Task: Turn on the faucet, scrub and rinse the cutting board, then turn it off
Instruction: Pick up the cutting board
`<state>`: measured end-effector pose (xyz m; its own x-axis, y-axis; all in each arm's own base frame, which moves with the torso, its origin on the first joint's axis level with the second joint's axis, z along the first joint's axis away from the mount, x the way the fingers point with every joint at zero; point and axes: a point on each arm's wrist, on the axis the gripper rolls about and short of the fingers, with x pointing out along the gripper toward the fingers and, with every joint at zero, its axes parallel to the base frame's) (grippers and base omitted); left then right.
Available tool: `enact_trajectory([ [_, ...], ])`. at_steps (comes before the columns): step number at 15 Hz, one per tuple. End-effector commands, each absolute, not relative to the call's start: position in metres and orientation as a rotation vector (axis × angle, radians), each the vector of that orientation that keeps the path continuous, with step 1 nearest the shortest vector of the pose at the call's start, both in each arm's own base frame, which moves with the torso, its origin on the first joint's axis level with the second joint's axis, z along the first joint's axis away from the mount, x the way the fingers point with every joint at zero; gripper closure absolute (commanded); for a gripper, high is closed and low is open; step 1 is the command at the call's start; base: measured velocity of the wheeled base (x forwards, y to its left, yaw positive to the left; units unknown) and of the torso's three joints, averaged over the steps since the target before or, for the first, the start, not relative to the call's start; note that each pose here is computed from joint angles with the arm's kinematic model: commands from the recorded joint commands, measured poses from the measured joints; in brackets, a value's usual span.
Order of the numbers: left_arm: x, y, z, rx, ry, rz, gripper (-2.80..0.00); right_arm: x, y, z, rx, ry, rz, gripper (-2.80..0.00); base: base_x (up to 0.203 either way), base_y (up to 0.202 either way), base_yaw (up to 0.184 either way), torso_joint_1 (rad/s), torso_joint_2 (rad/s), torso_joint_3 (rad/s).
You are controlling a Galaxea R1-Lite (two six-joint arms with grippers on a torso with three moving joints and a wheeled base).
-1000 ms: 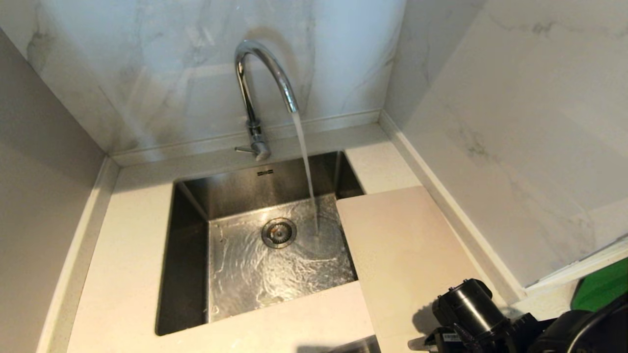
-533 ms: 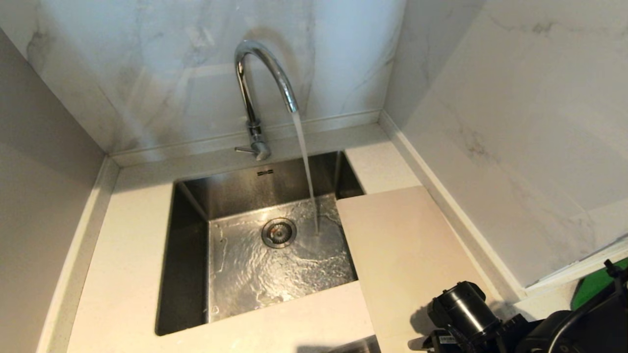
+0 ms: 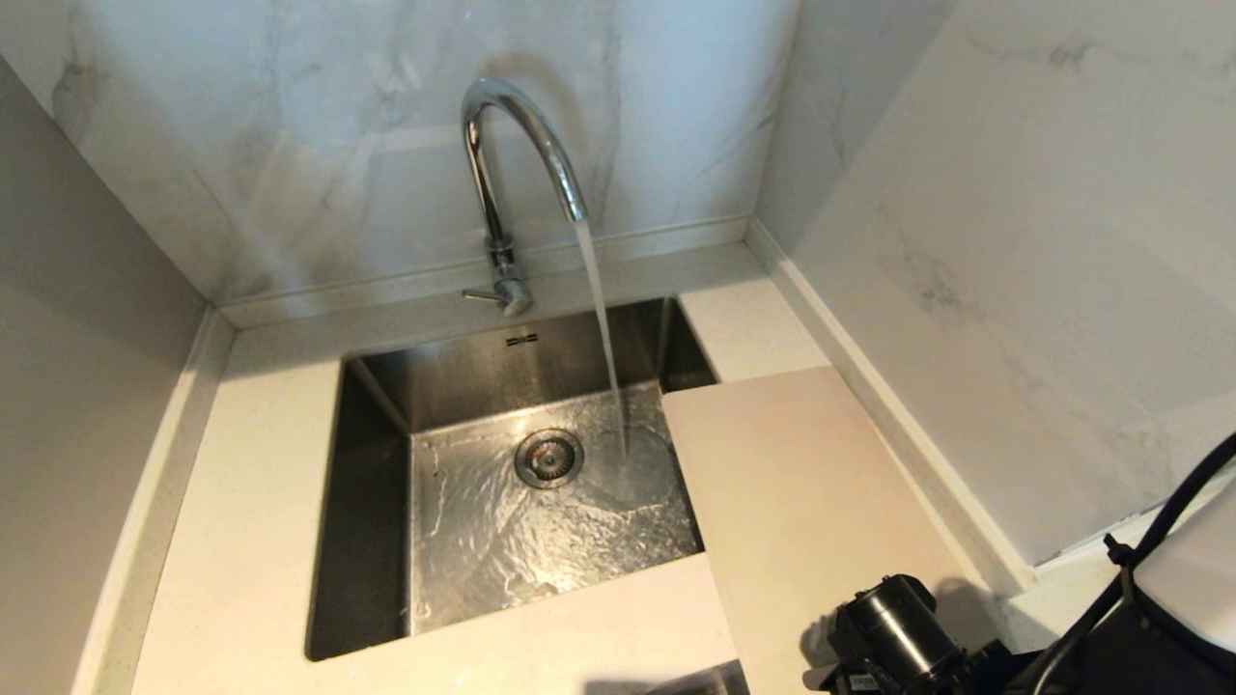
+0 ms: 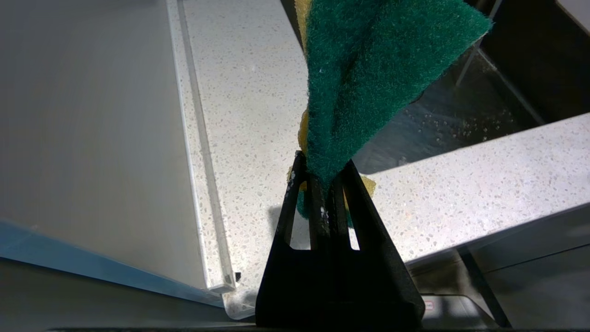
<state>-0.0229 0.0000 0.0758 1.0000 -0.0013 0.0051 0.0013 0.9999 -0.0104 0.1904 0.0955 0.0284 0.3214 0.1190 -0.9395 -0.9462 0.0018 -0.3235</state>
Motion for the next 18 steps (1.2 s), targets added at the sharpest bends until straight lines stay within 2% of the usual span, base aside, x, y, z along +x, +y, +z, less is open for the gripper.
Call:
enact_trajectory([
  [1,-0.023,0.0,0.076,-0.011,-0.003,-0.002,0.0,0.191,0.096,0.022,-1.279,0.901,1.051,-2.8,0.0,0.0,0.0,0.0,0.0,0.0],
  [8,-0.023,0.0,0.075,-0.011,-0.002,-0.001,0.0,0.195,0.098,0.006,-1.281,0.953,1.087,-2.8,0.0,0.0,0.0,0.0,0.0,0.0],
  [12,-0.023,0.0,0.076,-0.011,-0.003,-0.002,0.0,0.204,0.103,-0.009,-1.282,0.918,1.068,-2.8,0.0,0.0,0.0,0.0,0.0,0.0],
  [18,-0.023,0.0,0.076,-0.011,-0.003,-0.002,0.0,0.204,0.102,-0.01,-1.292,0.919,1.079,-2.8,0.0,0.0,0.0,0.0,0.0,0.0],
])
